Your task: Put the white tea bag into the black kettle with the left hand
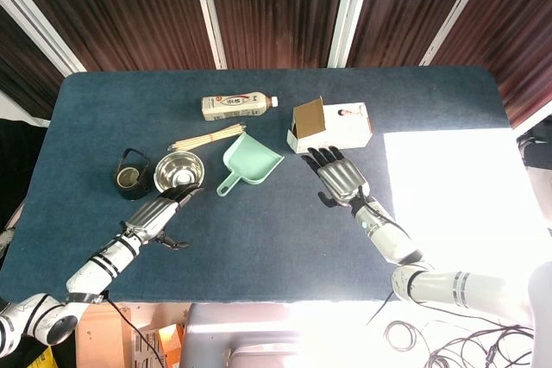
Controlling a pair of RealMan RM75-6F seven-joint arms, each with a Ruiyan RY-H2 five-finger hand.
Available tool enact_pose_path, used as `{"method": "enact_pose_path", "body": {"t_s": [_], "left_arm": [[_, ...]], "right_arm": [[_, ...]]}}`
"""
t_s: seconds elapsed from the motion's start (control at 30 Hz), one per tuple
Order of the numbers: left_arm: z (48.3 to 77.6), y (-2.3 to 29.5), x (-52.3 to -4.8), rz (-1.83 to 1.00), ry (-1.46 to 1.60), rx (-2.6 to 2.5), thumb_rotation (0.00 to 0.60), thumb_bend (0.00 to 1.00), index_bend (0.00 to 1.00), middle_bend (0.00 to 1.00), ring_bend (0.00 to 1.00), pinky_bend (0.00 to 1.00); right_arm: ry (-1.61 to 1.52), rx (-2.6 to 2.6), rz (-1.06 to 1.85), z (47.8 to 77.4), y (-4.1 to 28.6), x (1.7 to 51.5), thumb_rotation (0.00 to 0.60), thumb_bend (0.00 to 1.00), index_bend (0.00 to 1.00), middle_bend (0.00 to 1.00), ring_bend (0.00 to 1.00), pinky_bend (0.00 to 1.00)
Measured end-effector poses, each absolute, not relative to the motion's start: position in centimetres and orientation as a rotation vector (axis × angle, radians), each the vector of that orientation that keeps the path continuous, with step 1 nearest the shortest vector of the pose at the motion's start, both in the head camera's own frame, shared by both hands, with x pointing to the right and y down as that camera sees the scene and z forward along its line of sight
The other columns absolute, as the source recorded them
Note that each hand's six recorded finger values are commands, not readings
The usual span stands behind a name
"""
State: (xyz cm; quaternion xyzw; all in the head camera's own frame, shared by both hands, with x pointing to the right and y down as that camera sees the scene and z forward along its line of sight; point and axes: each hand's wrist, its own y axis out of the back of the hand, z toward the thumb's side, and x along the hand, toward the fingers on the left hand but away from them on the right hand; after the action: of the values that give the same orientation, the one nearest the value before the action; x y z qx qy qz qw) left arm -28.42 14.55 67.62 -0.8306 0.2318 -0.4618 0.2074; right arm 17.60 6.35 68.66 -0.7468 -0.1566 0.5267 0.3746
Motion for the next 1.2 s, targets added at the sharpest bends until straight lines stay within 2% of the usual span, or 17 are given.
{"method": "enact_pose_path", "body": {"t_s": [0.13,0.33,0.47,0.6,0.73,0.9,1.2], "left_arm": [[67.6,15.1,-28.1,-1.276,0.631,-2.303,0.6,0.03,0.01,0.0,0.0,0.1],[67.1,15.3,-28.8,-1.26,0.647,-2.222,0.6,0.1,0.18,0.0,0.0,0.1],[66.9,15.8,-31.4,-1.31,0.678,-2.139,0.6,0.16,0.25,0.0,0.0,0.1],[66.6,16.9,-34.6,-1.368,0.735,-2.08,0.6,0.19,0.39,0.02,0.0,0.1],[66.6,17.9,-37.5,-1.399,0.788,-2.014,0.6,0.26,0.46,0.03,0.0,0.1],[67.4,19.3,-39.3,-1.403,0.821,-1.956,0.6,0.28,0.52,0.04,0.0,0.1],[69.4,22.4,-41.4,-1.464,0.831,-1.889,0.6,0.23,0.53,0.05,0.0,0.1]], "right_arm": [[-0.411,-1.917,1.347,68.4,6.4,18.0,0.6,0.36,0.0,0.0,0.0,0.0],[-0.415,-1.916,1.329,67.5,6.7,19.0,0.6,0.36,0.0,0.0,0.0,0.0],[-0.425,-1.914,1.309,66.4,7.1,20.4,0.6,0.36,0.01,0.0,0.0,0.0],[-0.436,-1.903,1.295,65.2,7.4,22.3,0.6,0.36,0.01,0.0,0.0,0.0],[-0.452,-1.894,1.291,64.1,7.8,24.5,0.6,0.36,0.01,0.0,0.0,0.0],[-0.462,-1.886,1.305,63.5,8.4,26.6,0.6,0.36,0.01,0.0,0.0,0.0],[-0.434,-1.884,1.303,63.4,8.9,26.9,0.6,0.36,0.0,0.0,0.0,0.0]]}}
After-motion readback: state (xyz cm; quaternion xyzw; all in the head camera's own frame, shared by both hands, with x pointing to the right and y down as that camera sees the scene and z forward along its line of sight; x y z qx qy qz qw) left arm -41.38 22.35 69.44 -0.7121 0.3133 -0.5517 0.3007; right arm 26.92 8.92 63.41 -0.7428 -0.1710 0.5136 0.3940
